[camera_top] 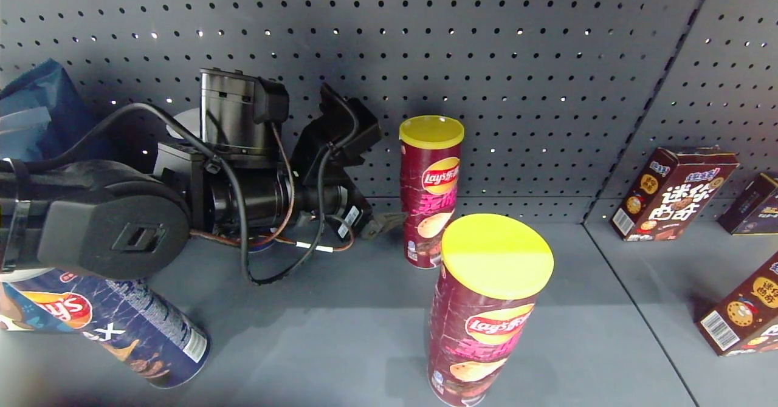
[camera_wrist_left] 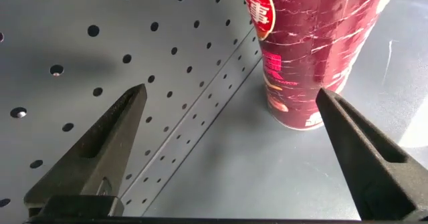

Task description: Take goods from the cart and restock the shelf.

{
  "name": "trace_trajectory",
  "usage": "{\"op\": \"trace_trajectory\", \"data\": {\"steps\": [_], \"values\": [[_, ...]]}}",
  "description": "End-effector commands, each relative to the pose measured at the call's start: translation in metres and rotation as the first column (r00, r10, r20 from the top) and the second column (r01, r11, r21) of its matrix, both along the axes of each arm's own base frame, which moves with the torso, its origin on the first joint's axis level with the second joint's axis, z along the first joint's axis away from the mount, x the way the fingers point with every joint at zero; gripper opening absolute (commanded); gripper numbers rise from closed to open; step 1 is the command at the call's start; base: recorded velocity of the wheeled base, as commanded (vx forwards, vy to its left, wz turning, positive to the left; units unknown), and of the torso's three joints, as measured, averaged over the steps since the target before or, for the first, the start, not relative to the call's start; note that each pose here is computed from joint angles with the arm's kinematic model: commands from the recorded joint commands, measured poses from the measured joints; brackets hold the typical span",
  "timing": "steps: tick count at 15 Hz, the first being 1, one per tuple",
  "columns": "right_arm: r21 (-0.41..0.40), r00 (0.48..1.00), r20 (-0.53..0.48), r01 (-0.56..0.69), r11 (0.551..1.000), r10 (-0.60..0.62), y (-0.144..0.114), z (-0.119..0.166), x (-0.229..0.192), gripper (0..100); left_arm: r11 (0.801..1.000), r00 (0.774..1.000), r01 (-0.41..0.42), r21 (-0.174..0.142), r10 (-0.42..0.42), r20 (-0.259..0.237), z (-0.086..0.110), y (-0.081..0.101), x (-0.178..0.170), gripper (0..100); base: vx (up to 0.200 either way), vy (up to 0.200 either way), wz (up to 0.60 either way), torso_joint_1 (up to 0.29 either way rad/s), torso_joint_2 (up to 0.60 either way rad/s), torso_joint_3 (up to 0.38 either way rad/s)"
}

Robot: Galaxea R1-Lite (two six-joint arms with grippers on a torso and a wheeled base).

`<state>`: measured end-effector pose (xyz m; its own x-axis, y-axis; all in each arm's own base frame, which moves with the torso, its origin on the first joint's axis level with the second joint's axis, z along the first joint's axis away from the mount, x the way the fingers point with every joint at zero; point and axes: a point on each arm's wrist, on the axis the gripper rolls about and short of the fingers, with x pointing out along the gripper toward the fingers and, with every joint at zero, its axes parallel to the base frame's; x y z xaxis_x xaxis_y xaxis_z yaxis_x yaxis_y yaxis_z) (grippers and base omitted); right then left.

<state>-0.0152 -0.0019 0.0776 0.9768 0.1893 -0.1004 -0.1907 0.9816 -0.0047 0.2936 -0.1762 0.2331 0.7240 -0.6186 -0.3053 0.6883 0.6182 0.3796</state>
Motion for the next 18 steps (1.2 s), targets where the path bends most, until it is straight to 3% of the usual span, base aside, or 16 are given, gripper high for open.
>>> {"op": "trace_trajectory", "data": {"steps": [1,18], "values": [[-0.001,1.0,-0.002,0.0,1.0,0.0,0.0,0.0,0.0,100,1.0,1.0,0.004,-0.002,-0.004,0.003,0.001,-0.001,0.0,100,0.0,0.0,0.0,0.0,0.0,0.0],[-0.001,1.0,-0.002,0.0,1.0,0.0,0.0,0.0,0.0,100,0.998,0.998,-0.055,0.013,0.055,0.003,-0.004,-0.002,0.014,100,0.0,0.0,0.0,0.0,0.0,0.0]]}}
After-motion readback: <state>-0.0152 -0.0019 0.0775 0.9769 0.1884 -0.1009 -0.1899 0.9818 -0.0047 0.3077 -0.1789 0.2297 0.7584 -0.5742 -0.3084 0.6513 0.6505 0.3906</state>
